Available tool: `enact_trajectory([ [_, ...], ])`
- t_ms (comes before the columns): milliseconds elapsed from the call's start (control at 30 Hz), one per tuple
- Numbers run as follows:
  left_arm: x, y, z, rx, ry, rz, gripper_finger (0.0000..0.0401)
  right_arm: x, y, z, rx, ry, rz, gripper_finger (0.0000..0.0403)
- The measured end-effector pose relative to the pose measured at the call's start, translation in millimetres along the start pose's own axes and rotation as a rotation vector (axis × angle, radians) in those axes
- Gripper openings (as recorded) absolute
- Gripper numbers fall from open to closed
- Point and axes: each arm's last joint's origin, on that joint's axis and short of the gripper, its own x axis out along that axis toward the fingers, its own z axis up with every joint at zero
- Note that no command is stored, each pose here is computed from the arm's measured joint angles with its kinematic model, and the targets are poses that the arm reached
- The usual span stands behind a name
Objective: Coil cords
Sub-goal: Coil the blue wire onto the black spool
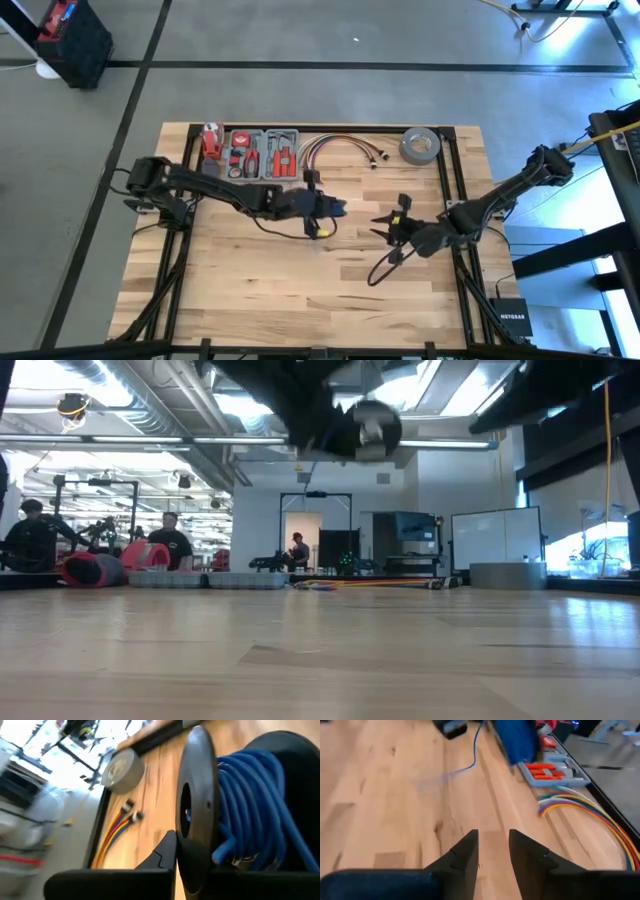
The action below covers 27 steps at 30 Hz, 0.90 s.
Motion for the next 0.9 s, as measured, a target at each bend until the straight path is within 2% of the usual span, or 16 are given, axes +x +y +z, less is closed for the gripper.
enact_trajectory([
  [200,24,-29,-14,0.269,0.129,0.120,0.0000,13,5,-29,-0.001,0.001,-0.057,0.0100],
  [467,67,-73,-48,0.510,0.269,0.195,0.0000,17,7,-35,0.025,0.017,-0.072,0.0098],
  [567,79,-88,-62,0.604,0.320,0.193,0.0000,17,5,-34,0.029,0.000,-0.118,0.0098],
  [900,81,-97,-65,0.574,0.323,0.200,0.0001,18,6,-37,0.080,0.012,-0.110,0.0098],
])
